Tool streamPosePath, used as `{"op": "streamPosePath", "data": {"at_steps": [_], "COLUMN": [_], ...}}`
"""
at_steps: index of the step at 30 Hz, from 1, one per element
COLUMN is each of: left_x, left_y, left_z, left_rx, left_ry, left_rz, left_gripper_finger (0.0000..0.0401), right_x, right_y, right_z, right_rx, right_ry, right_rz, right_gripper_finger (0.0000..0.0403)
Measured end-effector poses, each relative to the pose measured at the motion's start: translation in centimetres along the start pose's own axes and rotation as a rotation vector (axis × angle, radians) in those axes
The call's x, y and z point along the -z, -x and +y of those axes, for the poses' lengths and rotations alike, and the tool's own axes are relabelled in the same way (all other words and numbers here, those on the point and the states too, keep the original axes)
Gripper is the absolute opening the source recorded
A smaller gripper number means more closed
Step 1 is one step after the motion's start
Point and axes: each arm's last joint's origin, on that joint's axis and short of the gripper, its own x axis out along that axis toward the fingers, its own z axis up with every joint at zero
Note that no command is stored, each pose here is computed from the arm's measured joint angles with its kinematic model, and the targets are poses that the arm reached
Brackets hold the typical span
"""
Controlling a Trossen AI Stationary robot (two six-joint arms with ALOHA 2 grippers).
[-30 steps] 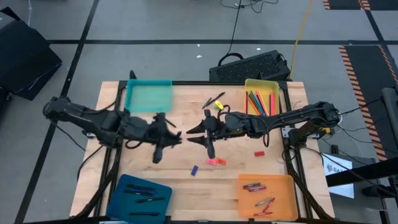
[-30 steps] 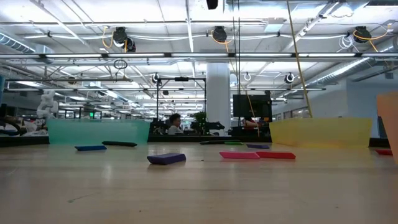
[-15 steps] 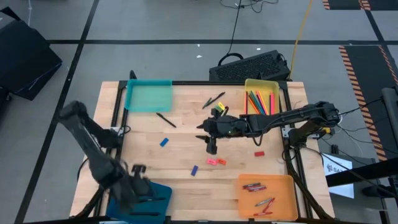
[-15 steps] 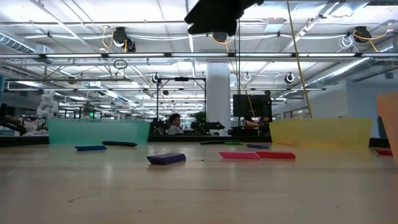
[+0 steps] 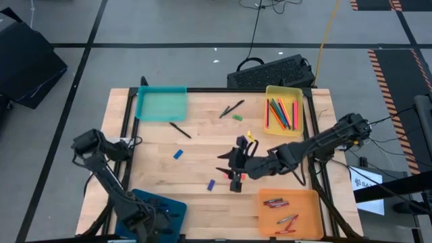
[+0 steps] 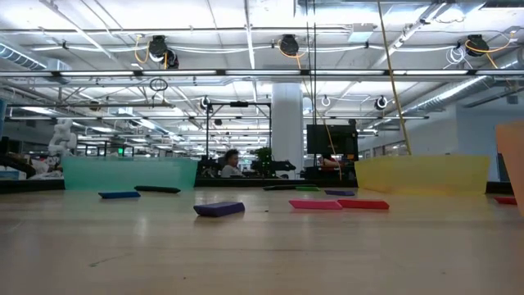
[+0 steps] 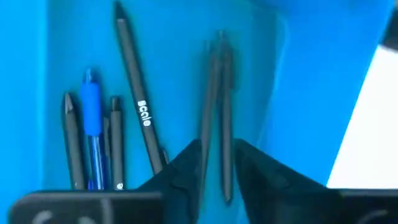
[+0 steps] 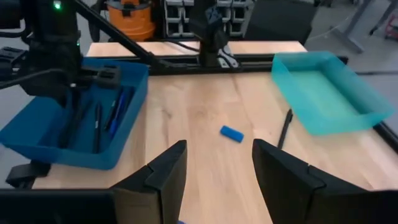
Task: Sort crayons/erasers/pens/pencils in bins
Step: Put the black pen into the blue bin
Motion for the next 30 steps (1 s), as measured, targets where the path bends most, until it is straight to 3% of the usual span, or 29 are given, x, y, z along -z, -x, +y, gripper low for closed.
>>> {"op": "streamPosePath", "data": {"at_steps": [5,8,10,13,16,19,23,30], "left_x": [-0.6,-1.3,-2.3,-4.2,-6.6,-9.1,-11.8,-13.2], "left_y": [1.6,3.2,5.1,8.5,12.2,14.6,16.2,16.9], "left_z": [1.0,1.8,2.7,4.0,5.3,7.4,11.8,19.4], "left_rx": [0.01,0.074,0.129,0.209,0.21,0.107,-0.058,-0.31], "left_ry": [0.165,0.205,0.291,0.366,0.436,0.522,0.775,1.203], "left_rz": [-0.01,0.005,-0.004,-0.097,-0.259,-0.404,-0.56,-0.846], "left_gripper_finger": [0.0159,0.019,0.0203,0.0206,0.02,0.0189,0.0177,0.0173], "right_x": [0.4,0.2,0.1,0.0,-0.4,-1.1,-2.3,-3.3], "right_y": [0.2,0.3,0.5,0.6,1.1,2.4,5.4,11.6], "right_z": [0.3,0.3,0.4,0.5,0.3,-0.6,-2.7,-6.9], "right_rx": [0.018,0.013,0.006,-0.001,-0.006,0.017,0.062,0.087], "right_ry": [-0.066,-0.082,-0.059,-0.016,0.036,0.079,0.079,-0.009], "right_rz": [0.023,0.01,0.0,-0.011,-0.024,-0.046,-0.07,-0.095], "right_gripper_finger": [0.0183,0.0186,0.0186,0.0187,0.0187,0.0187,0.0187,0.0187]}}
